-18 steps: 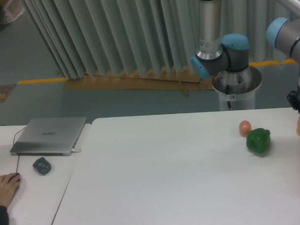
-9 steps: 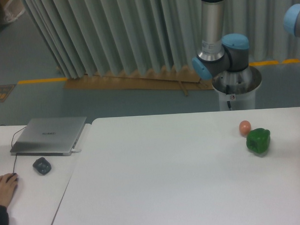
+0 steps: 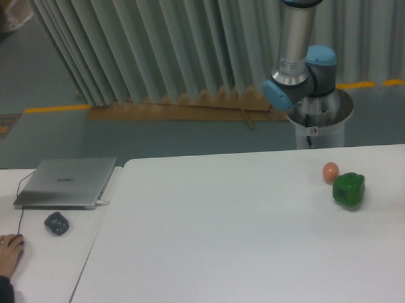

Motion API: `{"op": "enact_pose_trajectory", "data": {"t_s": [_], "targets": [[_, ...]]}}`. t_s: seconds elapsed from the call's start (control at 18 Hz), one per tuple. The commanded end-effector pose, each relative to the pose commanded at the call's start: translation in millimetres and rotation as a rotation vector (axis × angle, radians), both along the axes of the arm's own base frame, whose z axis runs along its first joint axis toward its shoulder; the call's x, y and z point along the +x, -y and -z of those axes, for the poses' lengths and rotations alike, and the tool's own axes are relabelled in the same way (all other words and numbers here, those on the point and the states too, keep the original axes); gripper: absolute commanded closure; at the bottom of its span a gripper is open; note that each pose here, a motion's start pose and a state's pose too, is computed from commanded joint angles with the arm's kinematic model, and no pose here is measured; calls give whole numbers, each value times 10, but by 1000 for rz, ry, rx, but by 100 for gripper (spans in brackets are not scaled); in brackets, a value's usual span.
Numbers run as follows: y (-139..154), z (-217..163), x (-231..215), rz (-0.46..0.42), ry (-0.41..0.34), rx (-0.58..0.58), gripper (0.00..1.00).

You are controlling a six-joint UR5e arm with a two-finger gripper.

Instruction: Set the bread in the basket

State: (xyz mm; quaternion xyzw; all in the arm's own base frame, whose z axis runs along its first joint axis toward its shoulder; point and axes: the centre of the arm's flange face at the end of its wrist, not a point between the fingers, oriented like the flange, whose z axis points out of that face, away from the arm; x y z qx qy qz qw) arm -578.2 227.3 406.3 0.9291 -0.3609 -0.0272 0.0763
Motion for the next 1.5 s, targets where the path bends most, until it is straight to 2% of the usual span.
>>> {"op": "enact_pose_trajectory", "data": {"t_s": [0.33, 0.39, 0.56, 0.61, 0.67, 0.72, 0.78, 1.0, 1.17, 1.39, 1.5], "targets": [[242, 58, -197, 169, -40, -62, 64], [256, 84, -216, 172, -41, -71, 61], [226, 200, -235, 159, -26, -71, 61], [233, 210, -241, 158, -24, -70, 56], [233, 220, -245, 157, -23, -70, 41], [232, 229, -248, 157, -21, -70, 9], [231, 245, -250, 154, -20, -68, 0], [174, 257, -236, 110, -26, -51, 0], [15, 182, -185, 34, -43, 62, 0], [-416, 173, 22, -45, -40, 104, 0], [-733, 144, 191, -89, -46, 127, 0]]}}
